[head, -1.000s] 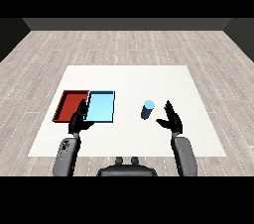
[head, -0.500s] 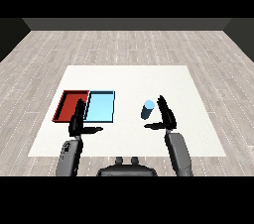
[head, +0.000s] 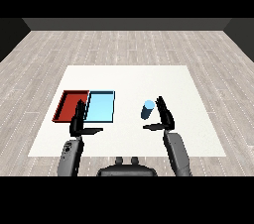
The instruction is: Pick the blue can and put it in the blue box
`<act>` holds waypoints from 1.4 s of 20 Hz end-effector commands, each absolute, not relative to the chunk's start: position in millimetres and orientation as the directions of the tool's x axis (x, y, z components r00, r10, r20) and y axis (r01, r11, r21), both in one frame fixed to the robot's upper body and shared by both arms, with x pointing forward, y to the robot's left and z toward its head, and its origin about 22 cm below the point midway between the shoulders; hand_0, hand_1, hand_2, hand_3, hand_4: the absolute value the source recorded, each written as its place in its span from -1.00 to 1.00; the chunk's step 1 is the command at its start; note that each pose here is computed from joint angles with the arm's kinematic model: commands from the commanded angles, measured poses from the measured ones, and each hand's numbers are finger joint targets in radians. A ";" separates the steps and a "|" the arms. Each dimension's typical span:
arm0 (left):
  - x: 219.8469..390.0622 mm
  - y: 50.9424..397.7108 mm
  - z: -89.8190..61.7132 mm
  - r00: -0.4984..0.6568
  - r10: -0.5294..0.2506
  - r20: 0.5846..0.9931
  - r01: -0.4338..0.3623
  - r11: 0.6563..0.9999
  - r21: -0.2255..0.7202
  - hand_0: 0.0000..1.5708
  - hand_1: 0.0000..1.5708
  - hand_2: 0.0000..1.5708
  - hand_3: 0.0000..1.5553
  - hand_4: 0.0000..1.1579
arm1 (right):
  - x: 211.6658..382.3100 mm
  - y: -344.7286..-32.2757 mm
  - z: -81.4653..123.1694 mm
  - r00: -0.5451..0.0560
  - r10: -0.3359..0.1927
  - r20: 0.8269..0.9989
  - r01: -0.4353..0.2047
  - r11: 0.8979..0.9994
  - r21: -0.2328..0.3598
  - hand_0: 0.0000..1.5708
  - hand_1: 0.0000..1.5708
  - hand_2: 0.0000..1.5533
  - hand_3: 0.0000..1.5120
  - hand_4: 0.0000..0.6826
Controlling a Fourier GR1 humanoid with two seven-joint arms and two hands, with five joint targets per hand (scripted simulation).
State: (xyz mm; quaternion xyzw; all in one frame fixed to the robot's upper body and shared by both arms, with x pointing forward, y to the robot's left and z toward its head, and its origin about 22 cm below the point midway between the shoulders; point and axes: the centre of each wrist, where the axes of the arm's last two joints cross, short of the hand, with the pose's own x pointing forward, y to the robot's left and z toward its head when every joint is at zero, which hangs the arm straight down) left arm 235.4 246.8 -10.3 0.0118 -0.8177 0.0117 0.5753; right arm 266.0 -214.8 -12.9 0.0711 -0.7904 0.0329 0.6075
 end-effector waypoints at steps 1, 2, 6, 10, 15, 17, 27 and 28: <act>223.9 246.1 -15.2 -0.342 -0.004 0.940 -0.017 1.000 -0.002 -1.00 -1.00 -1.00 -1.00 -1.00 | 249.4 -212.4 -13.1 -0.263 -0.073 0.962 -0.155 0.987 0.032 -1.00 -1.00 -1.00 -1.00 -1.00; 222.5 246.2 -12.9 -0.327 -0.013 0.945 -0.028 1.000 0.004 -1.00 -1.00 -1.00 -1.00 -1.00 | 275.3 -213.4 1.4 -0.275 -0.083 0.958 -0.141 0.989 0.045 -1.00 -1.00 -1.00 -1.00 -1.00; 234.9 252.4 0.9 -0.351 -0.049 0.935 -0.051 0.998 0.033 -1.00 -1.00 -1.00 -1.00 -1.00 | 275.2 -228.0 -12.4 -0.233 -0.072 0.970 -0.134 0.990 0.042 -1.00 -1.00 -1.00 -1.00 -1.00; 247.1 244.1 -4.9 -0.341 -0.016 0.940 -0.033 0.999 0.005 -1.00 -1.00 -1.00 -1.00 -1.00 | 271.4 -220.6 -11.2 -0.224 -0.084 0.971 -0.132 0.990 0.055 -1.00 -1.00 -1.00 -1.00 -1.00; 239.7 248.7 3.7 -0.355 -0.046 0.934 -0.055 0.998 0.028 -1.00 -1.00 -1.00 -1.00 -1.00 | 284.7 -228.5 -22.4 -0.175 -0.091 0.980 -0.114 0.991 0.072 -1.00 -1.00 -1.00 -1.00 -1.00; 225.8 250.0 10.8 -0.326 -0.057 0.944 -0.068 0.997 0.037 -1.00 -1.00 -1.00 -1.00 -1.00 | 296.8 -235.4 -20.0 -0.155 -0.102 0.983 -0.077 0.993 0.091 -1.00 -1.00 -1.00 -1.00 -1.00; 248.8 243.5 2.3 -0.337 -0.058 0.940 -0.062 0.997 0.040 -1.00 -1.00 -1.00 -1.00 -1.00 | 316.0 -214.7 -60.8 -0.087 -0.091 0.992 -0.056 0.995 0.086 -1.00 -1.00 -1.00 -1.00 -1.00; 225.7 244.8 0.3 -0.346 -0.061 0.936 -0.067 0.997 0.040 -1.00 -1.00 -1.00 -1.00 -1.00 | 324.4 -227.6 -50.1 -0.087 -0.096 0.992 -0.040 0.995 0.093 -1.00 -1.00 -1.00 -1.00 -1.00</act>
